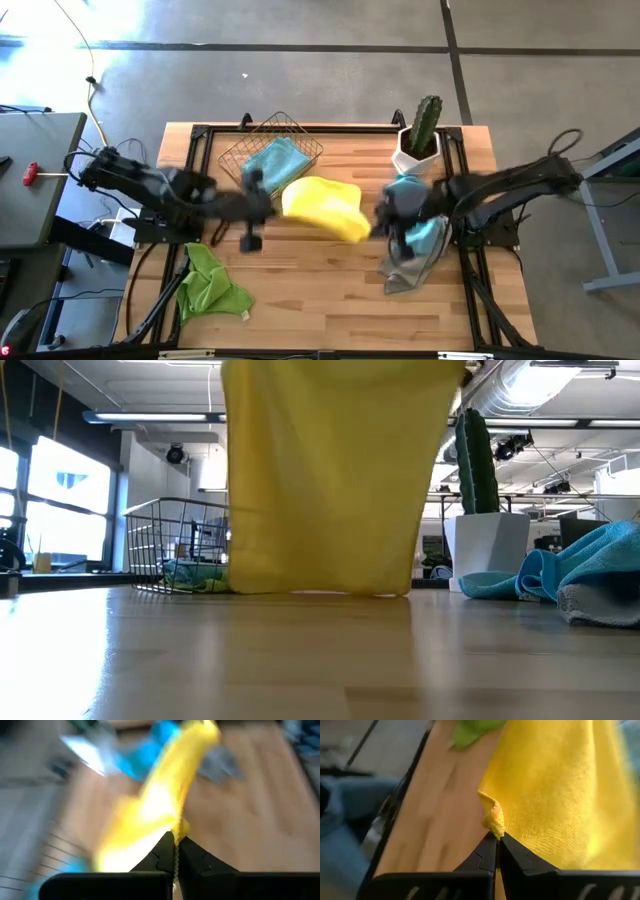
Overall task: Fold microfiber towels
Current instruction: Fold the yellow microfiber towel
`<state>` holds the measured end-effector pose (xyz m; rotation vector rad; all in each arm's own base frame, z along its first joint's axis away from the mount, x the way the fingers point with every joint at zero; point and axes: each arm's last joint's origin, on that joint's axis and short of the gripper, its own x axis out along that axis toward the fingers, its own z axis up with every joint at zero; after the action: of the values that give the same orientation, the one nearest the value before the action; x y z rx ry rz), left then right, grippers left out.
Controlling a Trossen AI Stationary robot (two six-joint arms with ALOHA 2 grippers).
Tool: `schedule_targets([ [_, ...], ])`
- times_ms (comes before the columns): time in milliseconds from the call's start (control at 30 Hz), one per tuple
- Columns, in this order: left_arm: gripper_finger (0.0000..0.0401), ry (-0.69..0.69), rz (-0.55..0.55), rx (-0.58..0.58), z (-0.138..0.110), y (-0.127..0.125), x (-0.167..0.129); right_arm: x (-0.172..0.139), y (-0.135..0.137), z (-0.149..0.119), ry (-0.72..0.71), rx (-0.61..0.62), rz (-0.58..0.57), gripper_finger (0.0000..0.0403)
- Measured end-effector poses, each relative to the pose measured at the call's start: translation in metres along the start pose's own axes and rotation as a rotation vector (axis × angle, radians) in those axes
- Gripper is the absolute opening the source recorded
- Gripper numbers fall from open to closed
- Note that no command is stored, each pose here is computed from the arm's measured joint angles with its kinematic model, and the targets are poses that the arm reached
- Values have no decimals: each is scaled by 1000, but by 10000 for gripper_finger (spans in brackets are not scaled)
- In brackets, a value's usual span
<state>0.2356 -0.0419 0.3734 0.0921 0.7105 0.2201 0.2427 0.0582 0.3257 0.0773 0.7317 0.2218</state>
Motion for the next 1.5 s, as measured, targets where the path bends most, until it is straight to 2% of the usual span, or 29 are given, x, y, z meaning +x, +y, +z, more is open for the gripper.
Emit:
schedule_targets([
  [133, 0, 105, -175, -36, -29, -44, 29, 40, 29, -33, 24, 4, 102, 0],
  [333, 0, 211, -242, -72, -69, -102, 65, 75, 65, -56, -45, 87, 240, 0],
  [467, 0, 244, -264, -97, -86, -134, 84, 94, 82, -67, 9, 210, 277, 0],
  [567, 0, 253, -322, -131, -92, -156, 96, 114, 90, -78, 69, 311, 280, 0],
  [667, 0, 268, -412, -143, -96, -173, 106, 132, 97, -92, 157, 344, 290, 0],
  [800, 0, 302, -417, -124, -102, -178, 113, 145, 104, -96, 189, 291, 294, 0],
  [867, 0, 339, -387, -114, -106, -172, 114, 147, 106, -92, 172, 263, 304, 0],
  [967, 0, 335, -379, -140, -100, -164, 117, 143, 110, -82, 148, 208, 338, 0],
  [1067, 0, 333, -359, -116, -96, -154, 122, 135, 110, -73, 125, 153, 337, 0],
  [1167, 0, 331, -298, -53, -95, -139, 127, 132, 101, -73, 140, 123, 224, 0],
  [1300, 0, 348, -162, -11, -93, -116, 139, 133, 77, -79, 215, 156, 19, 0],
  [1500, 0, 388, 45, 45, -94, -83, 151, 134, 35, -83, 309, 224, -221, 0],
])
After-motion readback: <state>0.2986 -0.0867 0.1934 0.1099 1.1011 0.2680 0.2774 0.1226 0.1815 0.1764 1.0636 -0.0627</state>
